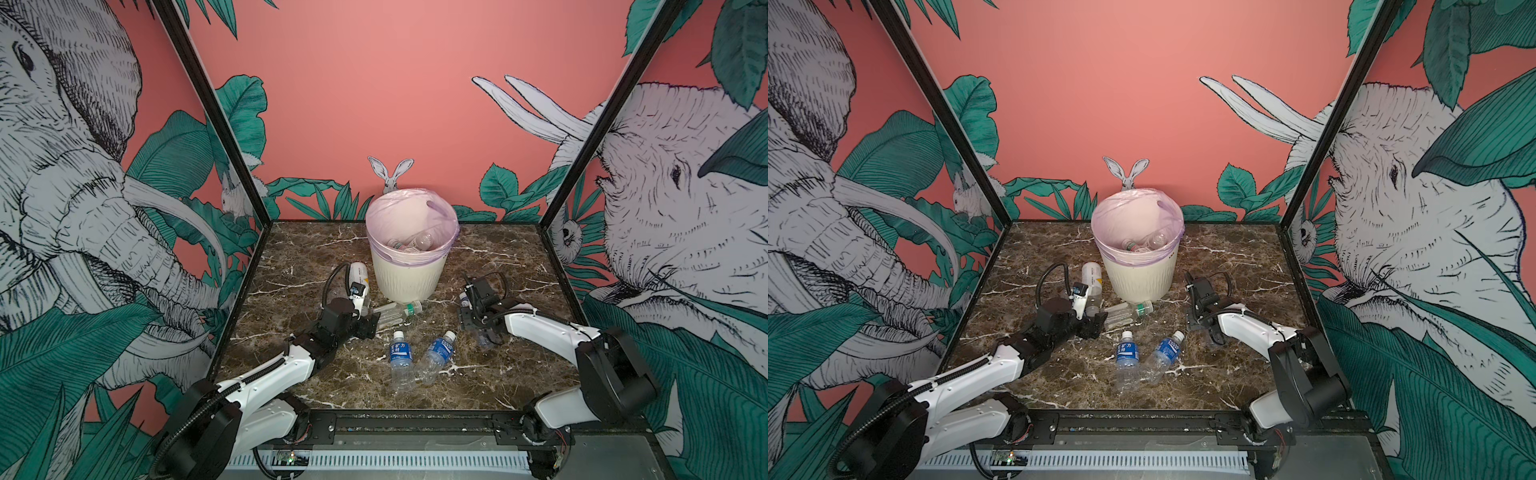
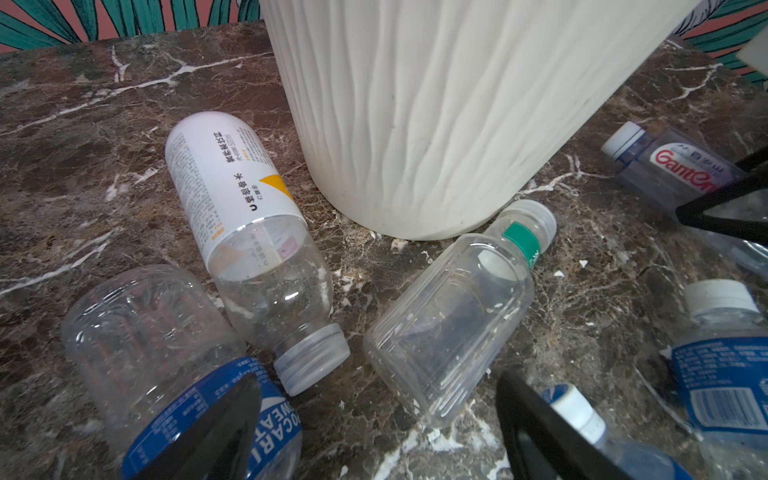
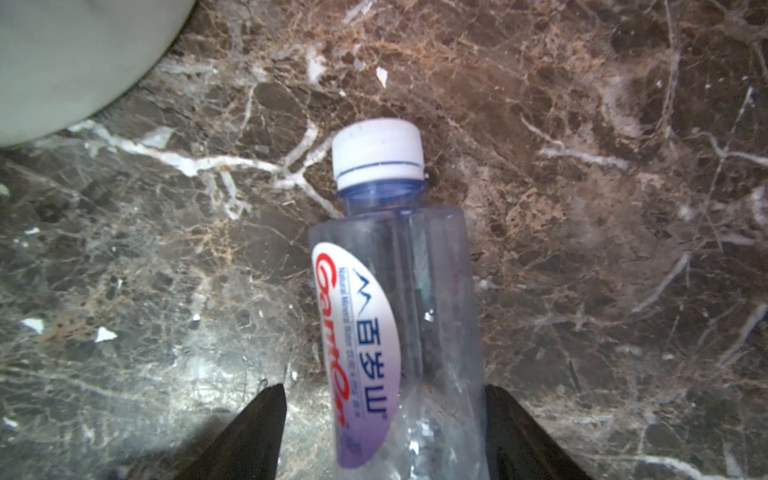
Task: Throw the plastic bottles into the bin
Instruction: 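Lower the right gripper over the purple-labelled GanOn bottle beside the bin, then close the right gripper on the GanOn bottle and lift it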
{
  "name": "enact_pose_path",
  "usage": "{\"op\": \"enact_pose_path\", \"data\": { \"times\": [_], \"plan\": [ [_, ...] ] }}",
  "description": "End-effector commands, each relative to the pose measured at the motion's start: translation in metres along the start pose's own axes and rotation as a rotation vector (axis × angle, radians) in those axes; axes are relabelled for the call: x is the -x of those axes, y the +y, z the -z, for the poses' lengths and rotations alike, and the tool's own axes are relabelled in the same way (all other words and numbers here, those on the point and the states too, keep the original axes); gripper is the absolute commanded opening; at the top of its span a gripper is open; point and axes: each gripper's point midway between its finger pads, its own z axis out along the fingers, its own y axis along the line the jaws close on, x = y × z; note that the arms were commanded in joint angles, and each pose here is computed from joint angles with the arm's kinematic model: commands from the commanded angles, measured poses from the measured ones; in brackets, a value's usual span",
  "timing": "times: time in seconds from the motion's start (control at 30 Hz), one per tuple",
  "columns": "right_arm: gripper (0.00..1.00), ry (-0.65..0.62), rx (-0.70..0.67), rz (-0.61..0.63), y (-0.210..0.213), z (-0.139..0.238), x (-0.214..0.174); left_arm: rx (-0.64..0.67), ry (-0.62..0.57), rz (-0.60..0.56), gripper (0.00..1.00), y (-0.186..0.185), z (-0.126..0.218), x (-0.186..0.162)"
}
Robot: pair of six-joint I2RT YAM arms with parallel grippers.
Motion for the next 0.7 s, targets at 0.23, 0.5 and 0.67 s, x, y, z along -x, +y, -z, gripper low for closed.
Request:
{"op": "enact_pose_path", "data": {
  "times": [0.23,0.5,0.67],
  "plan": [
    [0.66,0.016,0.053,-0.016,0.011,-0.010,0.003,0.007,-0.029,-0.007,0.89,0.000,-0.002,0.011],
    [0.46,0.005,0.061,-0.027,0.011,-0.007,0.001,0.012,-0.023,-0.008,0.89,0.001,-0.002,0.010],
    [0.35,-0.083,0.063,-0.049,0.005,0.011,0.007,0.013,-0.015,-0.005,0.89,0.001,-0.004,0.008]
  ]
}}
